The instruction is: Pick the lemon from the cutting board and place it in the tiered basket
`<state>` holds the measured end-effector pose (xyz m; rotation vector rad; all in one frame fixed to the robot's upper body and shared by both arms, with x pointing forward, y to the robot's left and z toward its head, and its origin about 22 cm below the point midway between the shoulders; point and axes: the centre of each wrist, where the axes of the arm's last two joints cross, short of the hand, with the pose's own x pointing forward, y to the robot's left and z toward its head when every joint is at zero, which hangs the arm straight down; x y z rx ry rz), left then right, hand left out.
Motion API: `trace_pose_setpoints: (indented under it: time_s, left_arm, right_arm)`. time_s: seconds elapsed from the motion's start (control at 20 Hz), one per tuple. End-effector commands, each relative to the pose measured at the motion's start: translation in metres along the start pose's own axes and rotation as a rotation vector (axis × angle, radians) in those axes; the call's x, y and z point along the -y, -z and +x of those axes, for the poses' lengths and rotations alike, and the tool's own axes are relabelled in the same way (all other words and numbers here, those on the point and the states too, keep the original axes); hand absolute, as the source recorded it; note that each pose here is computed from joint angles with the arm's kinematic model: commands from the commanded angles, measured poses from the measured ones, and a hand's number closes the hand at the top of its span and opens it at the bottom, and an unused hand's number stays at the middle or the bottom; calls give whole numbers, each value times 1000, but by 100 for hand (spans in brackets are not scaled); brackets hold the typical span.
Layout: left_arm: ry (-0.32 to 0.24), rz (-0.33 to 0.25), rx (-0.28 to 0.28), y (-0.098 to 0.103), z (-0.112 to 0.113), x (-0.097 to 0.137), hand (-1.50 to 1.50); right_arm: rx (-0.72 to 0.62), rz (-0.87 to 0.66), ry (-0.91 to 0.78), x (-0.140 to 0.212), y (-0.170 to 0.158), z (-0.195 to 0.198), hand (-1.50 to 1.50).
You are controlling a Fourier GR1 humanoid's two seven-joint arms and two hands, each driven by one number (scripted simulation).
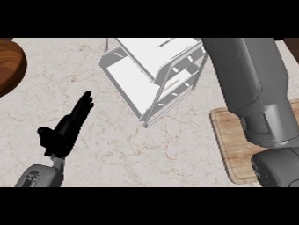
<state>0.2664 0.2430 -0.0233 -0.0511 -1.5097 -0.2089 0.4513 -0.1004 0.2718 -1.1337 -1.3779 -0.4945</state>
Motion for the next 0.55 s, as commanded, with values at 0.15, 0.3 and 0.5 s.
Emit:
trace_pose_setpoints:
  time_s: [0.15, 0.3, 0.5]
  left_arm:
    - [-9, 63, -45, -14, -9, -13, 0]
    - [-8, 71, -49, -22, -15, -19, 0]
    - [-16, 99, -46, -18, -12, -17, 0]
  right_arm:
    - [-102, -135, 197, 32, -2, -1, -150]
    - [-96, -152, 204, 51, 5, -10, -150]
    - [-110, -137, 153, 70, 9, -29, -150]
